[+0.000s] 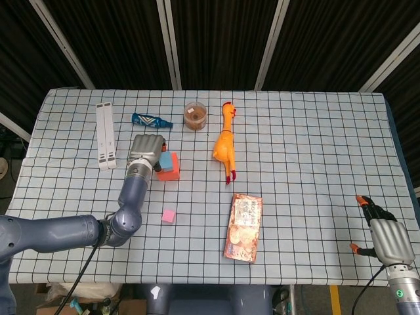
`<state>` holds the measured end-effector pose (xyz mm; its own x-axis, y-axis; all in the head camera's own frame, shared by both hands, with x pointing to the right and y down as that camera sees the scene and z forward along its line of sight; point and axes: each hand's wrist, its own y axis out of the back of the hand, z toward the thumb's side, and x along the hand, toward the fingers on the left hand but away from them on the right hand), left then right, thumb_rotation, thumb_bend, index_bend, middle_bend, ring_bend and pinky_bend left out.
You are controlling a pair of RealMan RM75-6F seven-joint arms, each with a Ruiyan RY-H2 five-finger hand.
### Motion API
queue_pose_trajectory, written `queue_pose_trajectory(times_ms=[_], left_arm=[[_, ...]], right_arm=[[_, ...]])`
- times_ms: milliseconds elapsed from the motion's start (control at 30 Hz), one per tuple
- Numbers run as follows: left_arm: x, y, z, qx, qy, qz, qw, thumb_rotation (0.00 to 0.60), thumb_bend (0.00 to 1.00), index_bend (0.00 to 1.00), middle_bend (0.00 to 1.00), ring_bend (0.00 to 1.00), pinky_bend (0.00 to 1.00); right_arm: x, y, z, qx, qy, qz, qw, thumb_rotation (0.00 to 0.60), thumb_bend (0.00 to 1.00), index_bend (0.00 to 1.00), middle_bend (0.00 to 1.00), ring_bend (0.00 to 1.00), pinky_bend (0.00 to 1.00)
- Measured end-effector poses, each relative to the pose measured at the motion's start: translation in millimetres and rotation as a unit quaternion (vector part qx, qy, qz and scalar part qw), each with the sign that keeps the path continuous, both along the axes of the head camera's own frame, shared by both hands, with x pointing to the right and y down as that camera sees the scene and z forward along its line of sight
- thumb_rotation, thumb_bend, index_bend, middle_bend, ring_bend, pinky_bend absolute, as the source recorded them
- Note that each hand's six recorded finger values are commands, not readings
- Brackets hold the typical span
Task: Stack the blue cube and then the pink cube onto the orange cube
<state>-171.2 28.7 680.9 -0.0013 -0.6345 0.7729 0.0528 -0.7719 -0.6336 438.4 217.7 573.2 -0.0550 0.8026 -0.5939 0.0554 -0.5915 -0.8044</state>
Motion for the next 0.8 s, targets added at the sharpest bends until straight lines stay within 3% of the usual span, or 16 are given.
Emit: queue_pose_trajectory(times_ms=[800], left_arm=[[-3.8, -2.9, 2.2, 0.001, -0.004, -0.005, 1.0, 0.6, 0.48, 0.5, 0.92, 0.74, 0.83]], right_arm=[[0.1, 0.6, 2.8, -0.004, 0.003, 0.0, 1.0, 0.6, 0.13, 0.05, 0.09, 0.19, 0.24]])
